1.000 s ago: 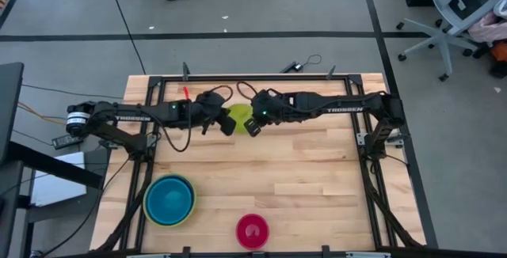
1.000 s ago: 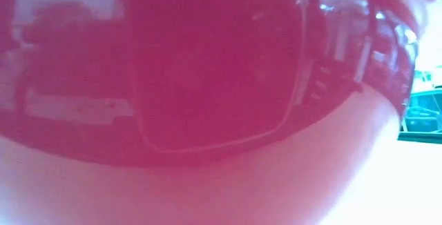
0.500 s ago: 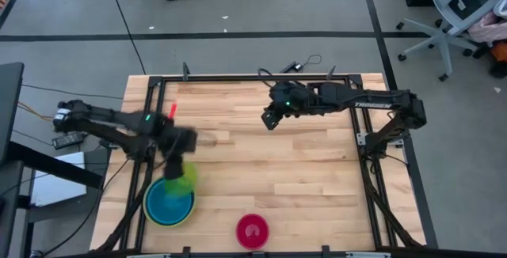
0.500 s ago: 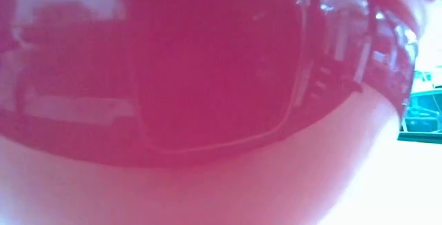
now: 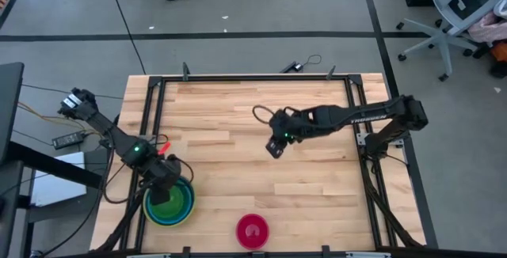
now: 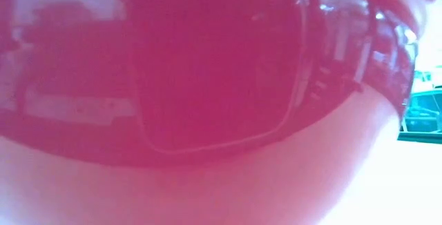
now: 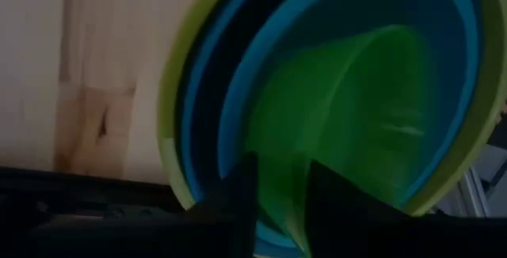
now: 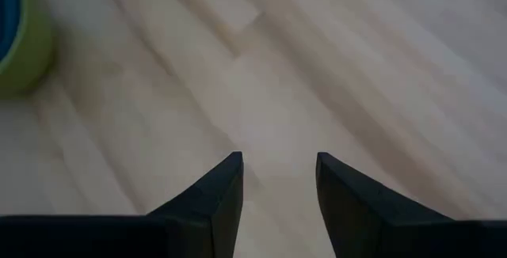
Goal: Nest bowls inside each other
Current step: Stack the light green bowl on top of the blue bowl, then stack the pink bowl on top of the light green bowl
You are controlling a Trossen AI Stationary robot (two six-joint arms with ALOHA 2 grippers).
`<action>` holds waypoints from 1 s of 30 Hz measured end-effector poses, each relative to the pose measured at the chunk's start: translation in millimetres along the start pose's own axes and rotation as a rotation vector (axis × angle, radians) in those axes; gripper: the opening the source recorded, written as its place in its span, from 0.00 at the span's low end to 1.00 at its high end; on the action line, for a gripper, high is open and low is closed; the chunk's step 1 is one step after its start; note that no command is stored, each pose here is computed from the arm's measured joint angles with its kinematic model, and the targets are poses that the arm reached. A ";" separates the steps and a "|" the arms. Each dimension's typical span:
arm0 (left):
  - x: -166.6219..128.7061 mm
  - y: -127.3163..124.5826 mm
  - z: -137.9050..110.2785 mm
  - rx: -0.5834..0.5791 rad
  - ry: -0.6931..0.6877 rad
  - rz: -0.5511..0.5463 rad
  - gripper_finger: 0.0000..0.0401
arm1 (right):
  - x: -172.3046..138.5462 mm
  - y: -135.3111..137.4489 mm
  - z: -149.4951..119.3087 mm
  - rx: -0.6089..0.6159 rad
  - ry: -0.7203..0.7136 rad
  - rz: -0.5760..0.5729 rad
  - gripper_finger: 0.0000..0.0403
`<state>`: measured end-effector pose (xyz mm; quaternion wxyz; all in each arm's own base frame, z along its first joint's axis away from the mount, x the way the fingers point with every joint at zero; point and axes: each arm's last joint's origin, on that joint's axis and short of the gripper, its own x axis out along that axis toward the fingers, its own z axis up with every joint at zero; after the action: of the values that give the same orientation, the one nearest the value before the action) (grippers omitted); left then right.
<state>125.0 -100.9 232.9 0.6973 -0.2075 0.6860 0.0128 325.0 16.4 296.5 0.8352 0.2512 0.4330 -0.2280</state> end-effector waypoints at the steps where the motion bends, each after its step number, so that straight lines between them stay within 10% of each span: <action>1: 0.0 -0.6 -0.3 -0.008 -0.001 -0.004 0.27 | 3.2 3.4 -4.7 -0.019 0.012 0.032 0.41; 8: -2.6 -0.1 1.6 -0.136 0.031 -0.028 0.53 | 28.4 13.2 -32.7 -0.047 0.075 0.201 0.41; 14: -27.6 -9.4 7.3 -0.174 -0.073 -0.047 0.57 | 34.2 12.5 -31.0 -0.018 0.043 0.246 0.41; 30: -110.4 -43.3 36.2 -0.171 -0.914 -0.115 0.49 | 21.9 45.0 -30.9 -0.448 -0.183 0.470 0.38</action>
<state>166.1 -100.0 349.9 0.9080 -0.2750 0.2923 0.1205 344.6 66.6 272.7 0.9348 0.1327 0.3257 0.0500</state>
